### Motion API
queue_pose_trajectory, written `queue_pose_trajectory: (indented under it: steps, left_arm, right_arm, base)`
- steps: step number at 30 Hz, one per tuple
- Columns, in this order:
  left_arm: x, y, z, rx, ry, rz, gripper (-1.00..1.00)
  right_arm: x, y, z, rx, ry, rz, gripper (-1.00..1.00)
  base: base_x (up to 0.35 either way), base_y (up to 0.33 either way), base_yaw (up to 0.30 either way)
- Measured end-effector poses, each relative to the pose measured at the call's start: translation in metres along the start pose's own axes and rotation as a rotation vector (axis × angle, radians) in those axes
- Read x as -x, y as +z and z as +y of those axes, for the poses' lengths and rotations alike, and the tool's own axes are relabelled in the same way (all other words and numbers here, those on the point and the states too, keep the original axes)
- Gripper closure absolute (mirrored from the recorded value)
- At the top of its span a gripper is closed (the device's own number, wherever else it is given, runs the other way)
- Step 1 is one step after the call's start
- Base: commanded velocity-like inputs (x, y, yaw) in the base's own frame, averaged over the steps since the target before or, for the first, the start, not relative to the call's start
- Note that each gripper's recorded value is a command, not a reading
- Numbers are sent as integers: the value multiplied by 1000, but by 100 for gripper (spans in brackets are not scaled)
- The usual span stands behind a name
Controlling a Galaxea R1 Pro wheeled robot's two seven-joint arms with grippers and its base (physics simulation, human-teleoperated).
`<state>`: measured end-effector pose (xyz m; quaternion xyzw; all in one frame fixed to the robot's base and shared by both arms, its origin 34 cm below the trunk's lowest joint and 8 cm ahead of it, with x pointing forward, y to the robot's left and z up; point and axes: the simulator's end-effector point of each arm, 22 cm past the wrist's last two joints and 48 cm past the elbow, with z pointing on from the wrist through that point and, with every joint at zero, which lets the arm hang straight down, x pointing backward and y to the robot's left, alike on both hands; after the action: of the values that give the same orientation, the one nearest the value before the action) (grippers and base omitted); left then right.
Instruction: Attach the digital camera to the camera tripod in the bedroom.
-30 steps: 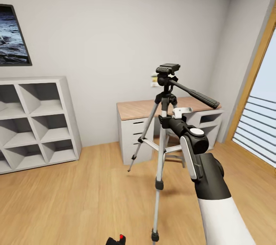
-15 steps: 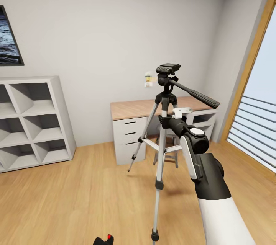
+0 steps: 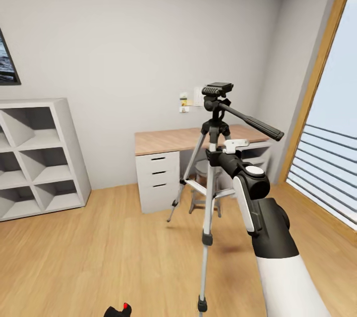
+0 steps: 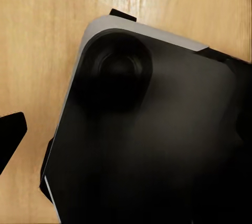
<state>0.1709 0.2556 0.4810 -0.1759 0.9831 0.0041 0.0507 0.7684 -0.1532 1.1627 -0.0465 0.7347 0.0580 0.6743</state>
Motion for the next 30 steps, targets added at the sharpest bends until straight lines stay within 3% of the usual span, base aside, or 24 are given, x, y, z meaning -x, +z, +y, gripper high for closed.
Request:
queue_pose_trajectory:
  steps: [12,30]
  left_arm:
    - [0,0,1,1,1,0,-100]
    - [1,0,2,3,0,-1,-100]
  right_arm:
    - [0,0,-4,-15,-9,-1,100]
    - [5,7,-3,-9,0,-63,100]
  base:
    - [0,-242,0]
    - [0,-20,0]
